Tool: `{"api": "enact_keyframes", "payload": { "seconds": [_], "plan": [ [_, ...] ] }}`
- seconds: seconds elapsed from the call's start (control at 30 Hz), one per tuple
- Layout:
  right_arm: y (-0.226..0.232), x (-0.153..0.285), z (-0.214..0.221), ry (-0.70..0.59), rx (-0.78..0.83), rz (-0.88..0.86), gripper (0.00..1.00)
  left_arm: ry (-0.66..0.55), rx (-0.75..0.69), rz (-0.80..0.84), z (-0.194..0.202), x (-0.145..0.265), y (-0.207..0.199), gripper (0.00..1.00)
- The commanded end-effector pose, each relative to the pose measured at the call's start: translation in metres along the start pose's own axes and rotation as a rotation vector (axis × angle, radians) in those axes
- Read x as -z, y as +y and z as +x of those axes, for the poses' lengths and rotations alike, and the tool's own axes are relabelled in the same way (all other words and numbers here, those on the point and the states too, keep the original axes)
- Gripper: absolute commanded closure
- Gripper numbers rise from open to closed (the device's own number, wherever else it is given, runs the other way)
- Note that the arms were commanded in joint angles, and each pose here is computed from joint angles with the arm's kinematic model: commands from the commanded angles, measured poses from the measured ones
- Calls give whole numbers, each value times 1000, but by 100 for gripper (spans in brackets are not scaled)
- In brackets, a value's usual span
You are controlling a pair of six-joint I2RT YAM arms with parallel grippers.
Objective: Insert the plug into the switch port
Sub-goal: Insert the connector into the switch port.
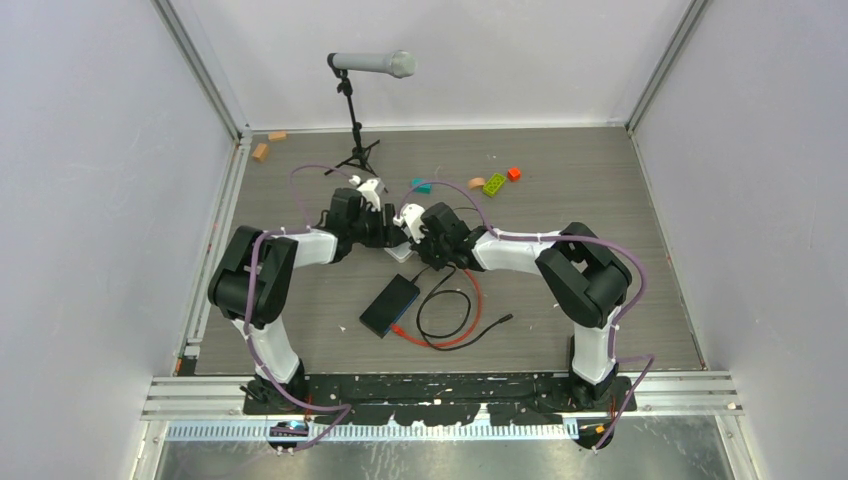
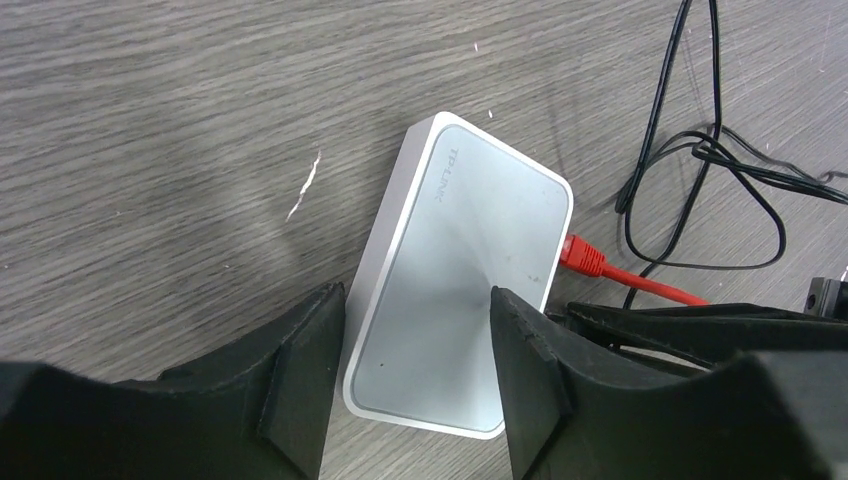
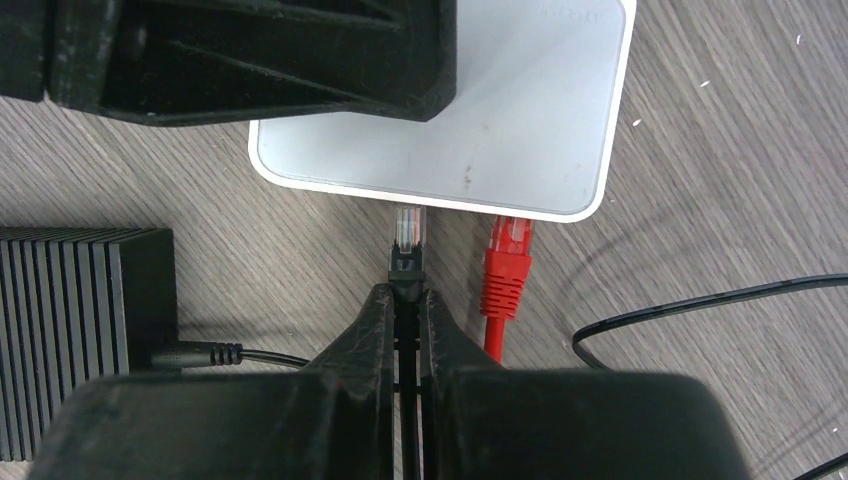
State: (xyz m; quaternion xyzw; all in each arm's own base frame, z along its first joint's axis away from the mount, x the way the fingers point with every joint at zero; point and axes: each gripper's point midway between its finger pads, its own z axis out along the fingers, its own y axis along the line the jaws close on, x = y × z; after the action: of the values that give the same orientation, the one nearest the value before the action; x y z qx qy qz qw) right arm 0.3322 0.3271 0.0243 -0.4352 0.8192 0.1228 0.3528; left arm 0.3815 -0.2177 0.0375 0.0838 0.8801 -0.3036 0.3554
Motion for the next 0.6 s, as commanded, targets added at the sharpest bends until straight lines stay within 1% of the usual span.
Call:
{"api": "enact_keyframes", "payload": {
  "seconds": [0.0, 0.17, 0.33, 0.4, 0.5, 0.57],
  "plan": [
    [-9, 0, -28, -94, 24, 25, 100, -18, -51, 17, -15, -1, -11, 42],
    [-12, 4, -27, -92, 27, 46, 100, -18, -56, 4, -20, -4, -9, 37],
    [-13, 4, -31, -107, 24, 48, 100, 1, -50, 15, -17, -8, -10, 37],
    [-13, 4, -34, -118, 16, 45, 100, 5, -50, 19, -16, -9, -10, 38],
    [-13, 4, -36, -126, 12, 50, 100, 19, -47, 31, -14, -11, -12, 44],
    [-13, 3, -36, -125, 13, 52, 100, 29, -47, 38, -12, -13, -13, 45]
  ]
}}
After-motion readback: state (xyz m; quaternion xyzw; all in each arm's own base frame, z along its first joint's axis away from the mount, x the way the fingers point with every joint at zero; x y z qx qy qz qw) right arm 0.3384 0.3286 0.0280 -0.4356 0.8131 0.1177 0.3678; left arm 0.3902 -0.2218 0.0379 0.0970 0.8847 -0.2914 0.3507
